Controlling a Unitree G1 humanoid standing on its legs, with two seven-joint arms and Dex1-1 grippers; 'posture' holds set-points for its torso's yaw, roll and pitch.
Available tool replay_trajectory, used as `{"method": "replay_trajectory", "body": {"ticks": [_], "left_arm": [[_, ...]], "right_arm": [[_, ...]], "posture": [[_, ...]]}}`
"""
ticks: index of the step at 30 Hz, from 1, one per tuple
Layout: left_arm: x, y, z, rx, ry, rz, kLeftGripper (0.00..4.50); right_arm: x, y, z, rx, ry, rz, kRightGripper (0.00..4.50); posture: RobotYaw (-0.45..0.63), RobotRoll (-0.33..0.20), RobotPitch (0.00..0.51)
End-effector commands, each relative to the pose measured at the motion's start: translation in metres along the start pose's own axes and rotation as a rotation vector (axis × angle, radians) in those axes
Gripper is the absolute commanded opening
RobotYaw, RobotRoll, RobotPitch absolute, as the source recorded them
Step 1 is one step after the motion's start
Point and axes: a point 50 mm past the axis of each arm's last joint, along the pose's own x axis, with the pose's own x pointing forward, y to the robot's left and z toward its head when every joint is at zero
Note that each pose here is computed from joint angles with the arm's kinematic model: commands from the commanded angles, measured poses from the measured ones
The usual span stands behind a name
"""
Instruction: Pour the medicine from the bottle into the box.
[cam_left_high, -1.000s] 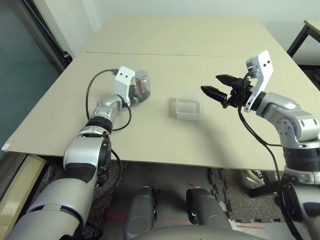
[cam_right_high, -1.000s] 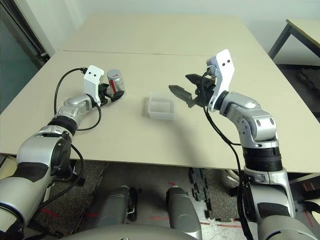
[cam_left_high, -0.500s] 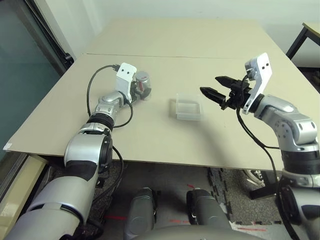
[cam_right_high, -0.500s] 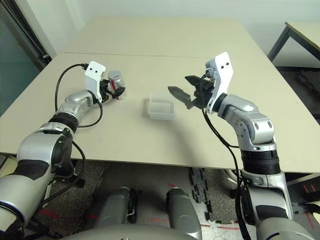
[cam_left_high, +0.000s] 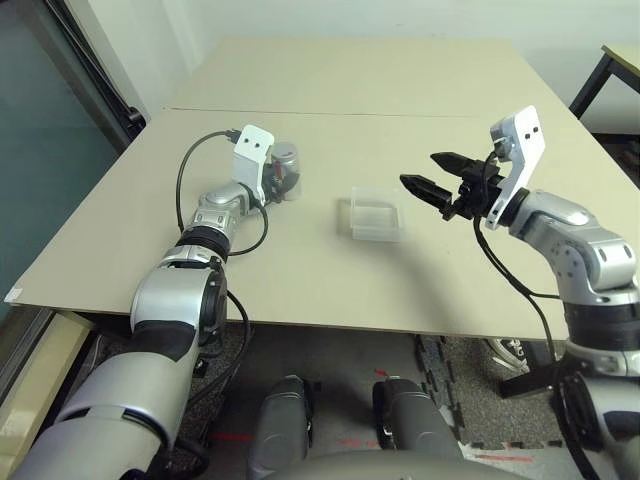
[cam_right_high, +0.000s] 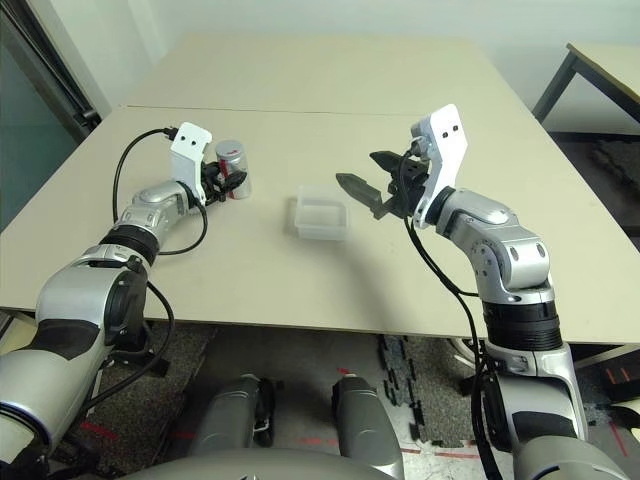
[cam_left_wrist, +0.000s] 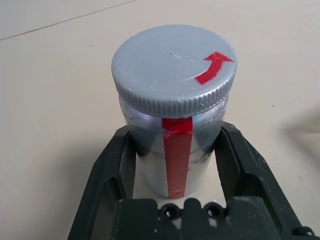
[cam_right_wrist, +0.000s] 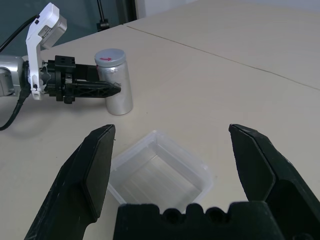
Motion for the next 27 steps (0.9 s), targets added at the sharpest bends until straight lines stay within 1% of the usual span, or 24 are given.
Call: {"method": "replay_trajectory", "body": {"ticks": [1,5,8,11,13,16,19,24,27], "left_arm": [[-0.001,-0.002,0.014,0.028,-0.022,-0.109,2.48],[-0.011,0.002,0.030,0.124,-0.036,-0.296,2.48],[-0.023,0.008,0.045,0.173,-0.049,-0.390,2.48],[-0.034,0.011,0.060,0.191,-0.058,-0.469,2.48],[-0.039,0.009,0.069,0.185,-0.057,-0.530,2.48],[-0.046,-0.005,0.084,0.205,-0.046,-0.674,2.48],[-0.045,-0.021,0.092,0.247,-0.037,-0.778,2.48],[-0.035,-0.041,0.097,0.277,-0.053,-0.859,2.48],[-0.029,-0.055,0.097,0.308,-0.070,-0.905,2.48]], "right_arm": [[-0.001,-0.001,0.003,-0.022,0.025,0.026,4.50],[-0.006,-0.004,0.007,-0.043,0.062,0.067,4.50],[-0.008,-0.006,0.011,-0.066,0.087,0.108,4.50],[-0.007,-0.006,0.016,-0.082,0.101,0.155,4.50],[-0.005,-0.005,0.019,-0.089,0.101,0.183,4.50],[0.003,0.001,0.028,-0.102,0.088,0.243,4.50],[0.013,0.009,0.040,-0.112,0.070,0.300,4.50],[0.025,0.021,0.056,-0.110,0.051,0.373,4.50],[0.027,0.025,0.061,-0.125,0.053,0.397,4.50]], "posture": [[-0.14,0.000,0.083],[-0.11,0.000,0.087],[-0.09,0.000,0.090],[-0.07,0.000,0.090],[-0.06,0.000,0.089],[-0.04,0.000,0.083],[-0.05,0.000,0.080],[-0.07,0.000,0.077],[-0.08,0.000,0.077]]}}
